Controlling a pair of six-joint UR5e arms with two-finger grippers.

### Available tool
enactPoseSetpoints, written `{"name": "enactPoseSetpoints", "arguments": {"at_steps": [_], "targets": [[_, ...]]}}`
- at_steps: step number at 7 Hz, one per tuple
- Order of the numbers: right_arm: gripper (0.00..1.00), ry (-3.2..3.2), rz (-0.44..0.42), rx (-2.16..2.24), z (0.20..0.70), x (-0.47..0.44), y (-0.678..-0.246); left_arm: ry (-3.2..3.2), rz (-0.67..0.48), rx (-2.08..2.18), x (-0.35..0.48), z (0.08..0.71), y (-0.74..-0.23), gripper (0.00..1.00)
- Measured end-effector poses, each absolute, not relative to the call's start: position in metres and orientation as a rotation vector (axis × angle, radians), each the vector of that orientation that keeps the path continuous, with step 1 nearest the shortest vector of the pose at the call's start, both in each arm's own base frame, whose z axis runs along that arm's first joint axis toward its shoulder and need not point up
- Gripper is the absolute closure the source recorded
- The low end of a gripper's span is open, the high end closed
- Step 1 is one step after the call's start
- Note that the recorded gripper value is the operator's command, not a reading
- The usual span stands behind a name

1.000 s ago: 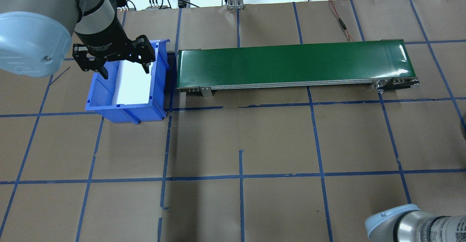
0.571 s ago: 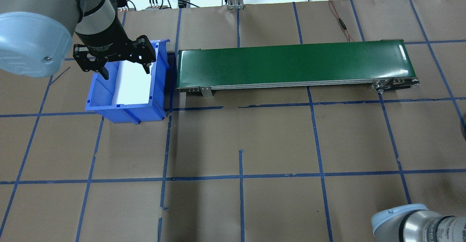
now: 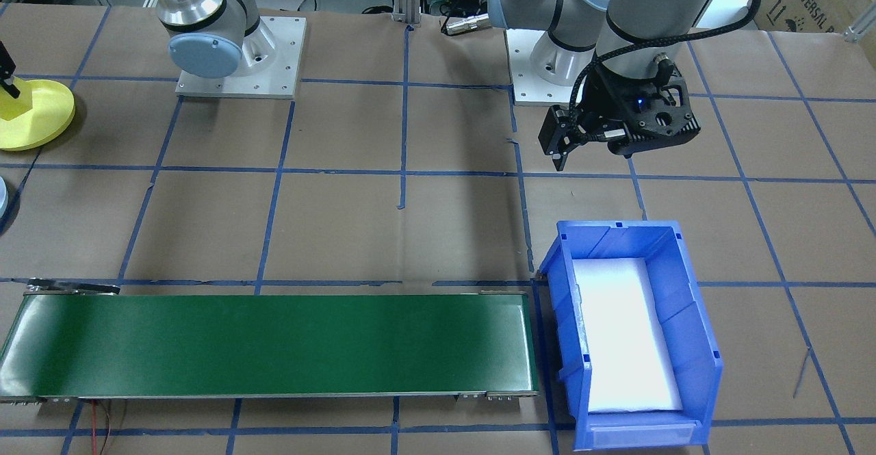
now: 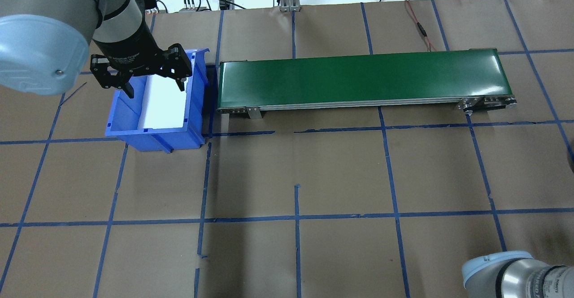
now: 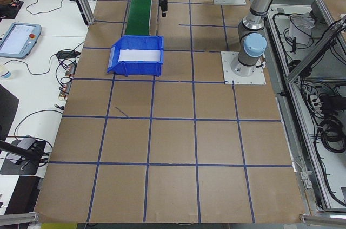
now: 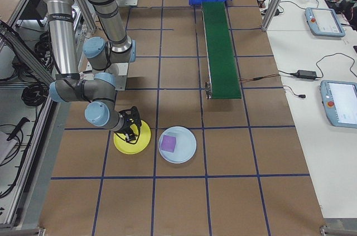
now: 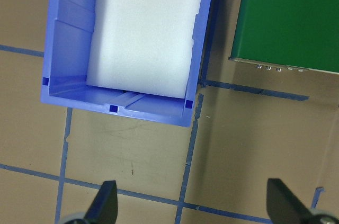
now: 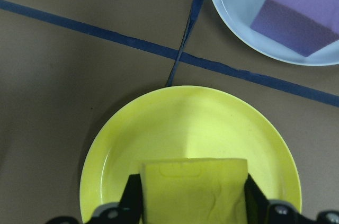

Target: Move block left to right into plate

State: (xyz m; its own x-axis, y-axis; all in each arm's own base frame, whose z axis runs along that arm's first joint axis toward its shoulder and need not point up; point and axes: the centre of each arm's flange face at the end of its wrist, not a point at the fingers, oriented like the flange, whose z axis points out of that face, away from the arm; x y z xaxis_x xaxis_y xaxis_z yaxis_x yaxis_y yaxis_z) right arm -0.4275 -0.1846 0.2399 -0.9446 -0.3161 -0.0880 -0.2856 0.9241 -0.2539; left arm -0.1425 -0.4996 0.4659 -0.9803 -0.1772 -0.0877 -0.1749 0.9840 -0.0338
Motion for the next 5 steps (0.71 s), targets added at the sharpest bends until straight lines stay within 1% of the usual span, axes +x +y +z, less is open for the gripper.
{"name": "enactPoseSetpoints", "arguments": {"at_steps": [1,2,3,4,5], "targets": [[0.0,2.969,-0.347,-0.428,0.243,-0.427,-0.188,3.038,-0.039,-0.267,-0.142,0.466,-0.5,0.0],[0.01,3.009,-0.328,-0.398,0.255,-0.43,-0.201,3.038,-0.038,-0.265,-0.142,0.465,-0.5,0.0],[0.01,3.08,-0.273,-0.412,0.279,-0.432,-0.231,3.038,-0.035,-0.266,-0.142,0.464,-0.5,0.0],[0.01,3.146,-0.2,-0.462,0.307,-0.424,-0.271,3.038,-0.032,-0.265,-0.142,0.462,-0.499,0.0],[0.01,3.2,-0.153,-0.497,0.334,-0.402,-0.312,3.038,-0.032,-0.262,-0.142,0.462,-0.498,0.0]]}}
